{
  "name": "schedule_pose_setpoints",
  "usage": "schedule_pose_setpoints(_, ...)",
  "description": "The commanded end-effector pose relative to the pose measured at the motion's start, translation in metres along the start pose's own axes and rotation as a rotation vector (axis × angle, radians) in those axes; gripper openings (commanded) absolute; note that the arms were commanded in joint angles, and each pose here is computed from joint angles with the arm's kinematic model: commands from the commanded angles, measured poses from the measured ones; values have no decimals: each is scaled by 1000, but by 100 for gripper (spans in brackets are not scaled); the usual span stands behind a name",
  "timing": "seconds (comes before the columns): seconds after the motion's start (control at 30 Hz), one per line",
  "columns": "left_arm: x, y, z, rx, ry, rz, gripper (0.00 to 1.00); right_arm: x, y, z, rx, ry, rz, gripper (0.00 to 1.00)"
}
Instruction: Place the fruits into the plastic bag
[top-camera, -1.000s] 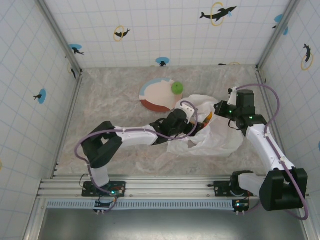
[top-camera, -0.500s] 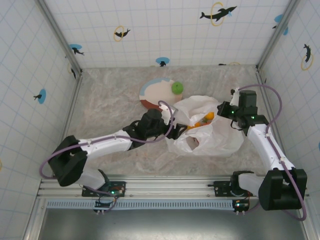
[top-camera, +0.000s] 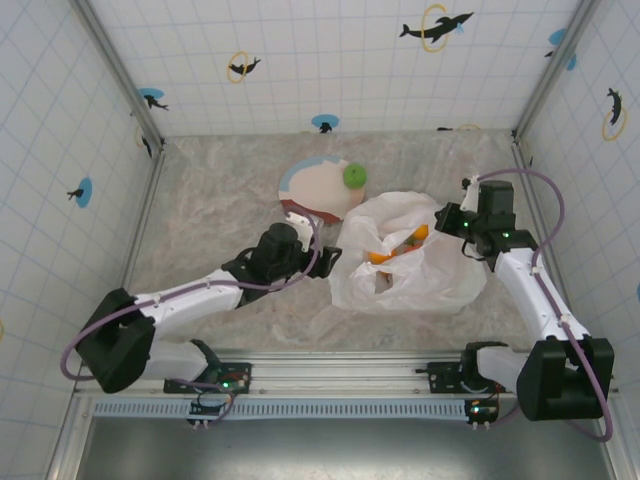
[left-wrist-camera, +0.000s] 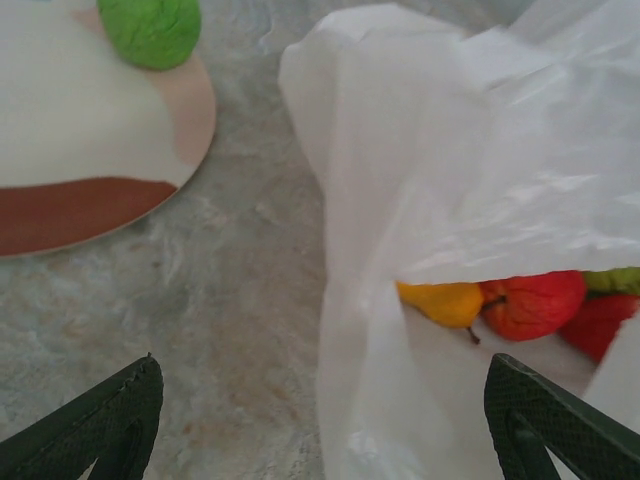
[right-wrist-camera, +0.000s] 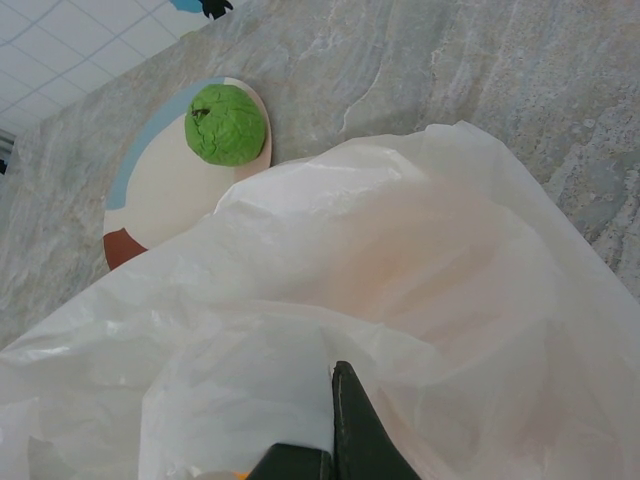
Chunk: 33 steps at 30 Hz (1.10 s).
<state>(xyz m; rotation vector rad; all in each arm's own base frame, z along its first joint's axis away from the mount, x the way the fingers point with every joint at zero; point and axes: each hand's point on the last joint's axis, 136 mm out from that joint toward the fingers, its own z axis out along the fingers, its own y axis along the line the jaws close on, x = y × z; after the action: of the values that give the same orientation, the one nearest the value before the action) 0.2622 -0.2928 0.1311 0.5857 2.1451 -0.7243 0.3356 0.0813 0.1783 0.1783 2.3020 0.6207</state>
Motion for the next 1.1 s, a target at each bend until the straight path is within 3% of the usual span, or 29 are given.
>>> schedule_pose_setpoints(0.0,21,4,19,3,80,-44,84,-14,7,-10,-5,-31,-22,0)
schedule_pose_setpoints(0.1,24,-10,36,80,119,-80,70,-18,9,-15,1,-37,-32,0)
schedule_pose_setpoints(0.3,24,-57,51,274,150,-87,17,-29,8,-36,76,-28,-107,0)
schedule_pose_setpoints(0.4,21,-86,53,359,153,-56,4,-42,3,-53,168,-34,-162,0)
schedule_pose_setpoints(0.6,2,-129,53,529,119,-78,2,-70,3,-80,272,-66,-231,0)
schedule_pose_setpoints(0.8,-5,-145,46,615,111,-83,1,-76,4,-84,287,-74,-248,0)
schedule_pose_setpoints(0.93,-2,-139,45,575,111,-68,4,-58,5,-65,227,-44,-223,0)
schedule_pose_setpoints(1.07,-6,-119,45,462,91,-46,20,-37,10,-45,154,-7,-199,0)
